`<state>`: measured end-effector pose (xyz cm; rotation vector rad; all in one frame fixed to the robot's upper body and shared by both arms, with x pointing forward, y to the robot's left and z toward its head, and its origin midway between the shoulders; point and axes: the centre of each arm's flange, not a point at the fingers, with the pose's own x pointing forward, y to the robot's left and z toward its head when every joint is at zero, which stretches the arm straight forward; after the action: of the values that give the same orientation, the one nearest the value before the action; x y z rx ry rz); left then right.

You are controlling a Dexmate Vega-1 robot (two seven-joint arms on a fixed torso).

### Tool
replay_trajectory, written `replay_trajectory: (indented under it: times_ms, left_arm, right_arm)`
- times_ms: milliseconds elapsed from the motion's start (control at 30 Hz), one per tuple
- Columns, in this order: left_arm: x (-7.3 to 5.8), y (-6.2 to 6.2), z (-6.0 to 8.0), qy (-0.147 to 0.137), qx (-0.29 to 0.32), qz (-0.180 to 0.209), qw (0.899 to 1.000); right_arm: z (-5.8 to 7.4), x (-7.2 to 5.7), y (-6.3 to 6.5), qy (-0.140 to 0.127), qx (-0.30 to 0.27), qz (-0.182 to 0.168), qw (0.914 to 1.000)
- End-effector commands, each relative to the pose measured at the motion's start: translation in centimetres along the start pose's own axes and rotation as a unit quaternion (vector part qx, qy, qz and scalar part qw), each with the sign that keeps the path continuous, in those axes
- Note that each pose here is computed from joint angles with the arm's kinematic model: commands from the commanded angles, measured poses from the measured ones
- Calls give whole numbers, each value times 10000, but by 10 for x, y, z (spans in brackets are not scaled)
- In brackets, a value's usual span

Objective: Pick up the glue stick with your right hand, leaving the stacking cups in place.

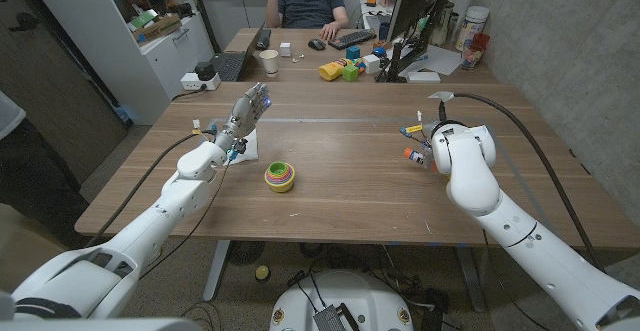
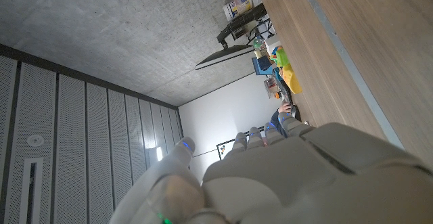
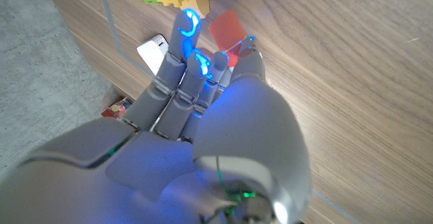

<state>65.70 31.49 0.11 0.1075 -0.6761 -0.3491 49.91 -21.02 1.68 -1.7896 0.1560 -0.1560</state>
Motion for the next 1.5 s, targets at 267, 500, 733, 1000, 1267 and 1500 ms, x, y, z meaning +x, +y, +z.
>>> replay_trajectory:
  times_ms: [267, 500, 733, 1000, 1267, 1500]
  left_arm:
    - [-3, 0, 3, -73, -4, 41, 10000]
    - [-5, 0, 4, -94, 1, 44, 9999]
    - [-7, -1, 5, -114, -1, 41, 9999]
    - [-10, -1, 6, -140, 8, 53, 9999]
    - [-12, -1, 7, -151, 8, 54, 9999]
    - [-14, -2, 7, -164, 15, 58, 9998]
  right_arm:
    - [-14, -14, -23, 9, 79, -466, 9989]
    - [-20, -21, -28, 50, 105, -628, 9980]
    - [-27, -33, -37, 117, 163, -904, 9957]
    - [-33, -47, -45, 187, 202, -1175, 9927]
    - [-36, -54, -48, 241, 278, -1309, 9907]
    - [-38, -58, -50, 225, 308, -1448, 9887]
